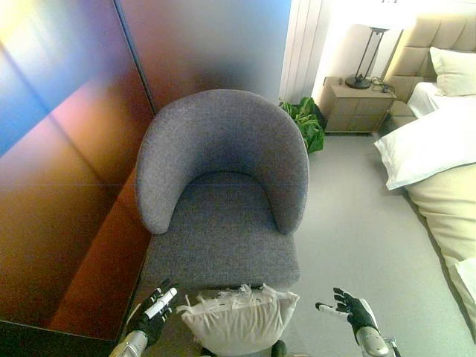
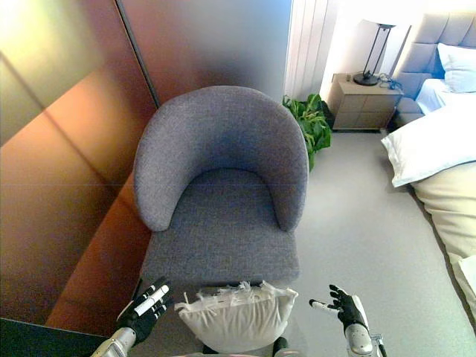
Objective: Pick up the pillow and put it on the sofa.
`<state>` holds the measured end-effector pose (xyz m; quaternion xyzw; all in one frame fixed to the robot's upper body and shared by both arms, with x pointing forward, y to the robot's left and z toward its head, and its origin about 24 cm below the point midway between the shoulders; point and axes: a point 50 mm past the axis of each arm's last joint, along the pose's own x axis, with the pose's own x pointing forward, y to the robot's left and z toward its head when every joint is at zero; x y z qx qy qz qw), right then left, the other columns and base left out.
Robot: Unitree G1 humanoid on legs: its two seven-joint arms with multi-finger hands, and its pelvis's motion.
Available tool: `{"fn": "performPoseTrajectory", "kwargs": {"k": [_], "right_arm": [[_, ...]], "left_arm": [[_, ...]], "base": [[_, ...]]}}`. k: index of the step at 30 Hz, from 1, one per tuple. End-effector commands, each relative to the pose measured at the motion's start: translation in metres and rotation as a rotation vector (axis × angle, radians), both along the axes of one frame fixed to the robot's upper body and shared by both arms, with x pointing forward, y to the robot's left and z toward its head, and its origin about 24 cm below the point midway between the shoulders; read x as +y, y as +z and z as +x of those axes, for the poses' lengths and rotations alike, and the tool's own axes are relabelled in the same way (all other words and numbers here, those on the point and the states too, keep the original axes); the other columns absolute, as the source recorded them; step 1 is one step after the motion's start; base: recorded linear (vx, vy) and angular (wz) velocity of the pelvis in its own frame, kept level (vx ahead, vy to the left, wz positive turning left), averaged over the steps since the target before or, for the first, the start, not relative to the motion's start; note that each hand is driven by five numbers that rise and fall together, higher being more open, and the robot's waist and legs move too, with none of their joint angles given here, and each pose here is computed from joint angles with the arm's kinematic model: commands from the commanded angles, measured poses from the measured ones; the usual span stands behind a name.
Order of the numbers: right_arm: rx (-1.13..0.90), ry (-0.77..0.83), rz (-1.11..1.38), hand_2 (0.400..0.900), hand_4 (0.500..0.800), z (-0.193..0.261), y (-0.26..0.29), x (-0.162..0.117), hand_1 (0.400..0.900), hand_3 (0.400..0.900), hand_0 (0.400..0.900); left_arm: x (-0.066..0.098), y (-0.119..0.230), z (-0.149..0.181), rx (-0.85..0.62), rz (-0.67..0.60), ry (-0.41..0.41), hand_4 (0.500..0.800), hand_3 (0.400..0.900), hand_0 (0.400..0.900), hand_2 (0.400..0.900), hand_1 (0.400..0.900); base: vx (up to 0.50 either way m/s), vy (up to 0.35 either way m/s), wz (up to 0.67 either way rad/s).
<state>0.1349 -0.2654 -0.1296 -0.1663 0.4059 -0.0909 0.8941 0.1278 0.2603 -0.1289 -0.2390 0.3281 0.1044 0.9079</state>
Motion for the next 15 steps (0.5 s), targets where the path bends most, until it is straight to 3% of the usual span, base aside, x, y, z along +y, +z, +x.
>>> {"fn": "performPoseTrajectory", "kwargs": {"k": [1,11,15], "right_arm": [[-0.120,-0.008,-0.058,0.900,0.800,0.0264,0.0202,-0.0199,0.900,0.900,0.900],[-0.109,-0.006,-0.068,0.900,0.800,0.0244,0.0201,-0.0224,0.900,0.900,0.900],[-0.107,-0.002,-0.071,0.900,0.800,0.0232,0.0200,-0.0231,0.900,0.900,0.900]], "left_arm": [[0.0061,0.0145,0.0274,-0.128,0.003,0.004,0.800,0.900,0.900,0.900,0.900],[0.0106,0.0137,0.0249,-0.098,0.031,0.023,0.800,0.900,0.900,0.900,0.900],[0.0101,0.0078,0.0193,-0.016,0.033,0.018,0.800,0.900,0.900,0.900,0.900]], "base": [[0.000,0.000,0.00],[0.000,0.000,0.00],[0.000,0.000,0.00]]}}
